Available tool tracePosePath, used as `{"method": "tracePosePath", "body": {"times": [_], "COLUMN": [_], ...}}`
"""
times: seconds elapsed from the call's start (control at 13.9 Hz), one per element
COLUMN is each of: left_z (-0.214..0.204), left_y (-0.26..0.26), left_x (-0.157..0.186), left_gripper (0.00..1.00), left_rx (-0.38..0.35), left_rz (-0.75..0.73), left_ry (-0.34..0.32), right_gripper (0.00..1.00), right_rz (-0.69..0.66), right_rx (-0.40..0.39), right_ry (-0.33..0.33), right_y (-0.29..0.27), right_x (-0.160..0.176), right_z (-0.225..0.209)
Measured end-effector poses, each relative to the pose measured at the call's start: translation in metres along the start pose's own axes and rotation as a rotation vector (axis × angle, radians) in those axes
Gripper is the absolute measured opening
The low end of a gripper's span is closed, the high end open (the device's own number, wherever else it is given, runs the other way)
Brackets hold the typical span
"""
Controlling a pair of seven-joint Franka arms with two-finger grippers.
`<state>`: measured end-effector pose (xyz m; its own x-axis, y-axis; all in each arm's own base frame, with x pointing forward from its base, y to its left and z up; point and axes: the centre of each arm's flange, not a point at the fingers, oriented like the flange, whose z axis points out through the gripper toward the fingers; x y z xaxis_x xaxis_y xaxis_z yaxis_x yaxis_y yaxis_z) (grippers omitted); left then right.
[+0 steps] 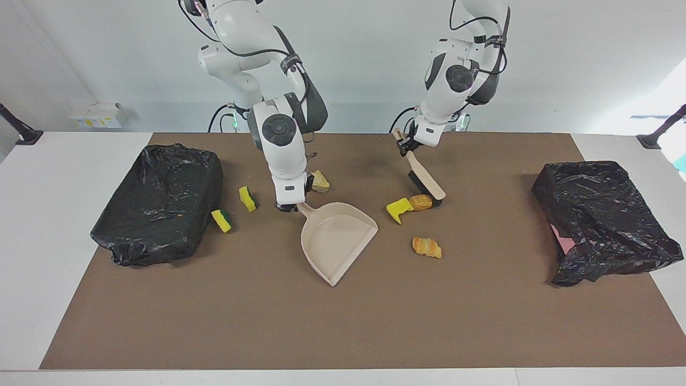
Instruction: Sweep and dump trash in bin
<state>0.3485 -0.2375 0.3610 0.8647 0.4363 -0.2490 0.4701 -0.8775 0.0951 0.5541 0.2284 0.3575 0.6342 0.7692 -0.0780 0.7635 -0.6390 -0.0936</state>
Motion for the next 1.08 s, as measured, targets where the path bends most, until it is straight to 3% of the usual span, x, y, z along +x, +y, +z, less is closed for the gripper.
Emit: {"method": "tracePosePath", "body": {"times": [0.5,0.93,1.08], "left_z": [0.001,-0.001,-0.010], "left_y": [0.055,0.107,0.109], "left_x": [0.018,0.037,0.048], "left_gripper": [0.26,0.26,0.26], "left_rx": [-0.076,-0.088,-0.051], "left_rz": [-0.096,-0.090,-0.062], "left_ry": [0.009,-0.007,0.012], "right_gripper": [0.32,0.32,0.32], "right_rz": [0.001,-0.009,-0.101], "right_rx": [0.000,-0.002,-0.028], "right_ry": [-0.001,-0.002,-0.007], "right_y": [0.001,0.002,0.008], "right_x": [-0.001,-0.001,-0.003], "right_z": [0.000,0.000,-0.001]}}
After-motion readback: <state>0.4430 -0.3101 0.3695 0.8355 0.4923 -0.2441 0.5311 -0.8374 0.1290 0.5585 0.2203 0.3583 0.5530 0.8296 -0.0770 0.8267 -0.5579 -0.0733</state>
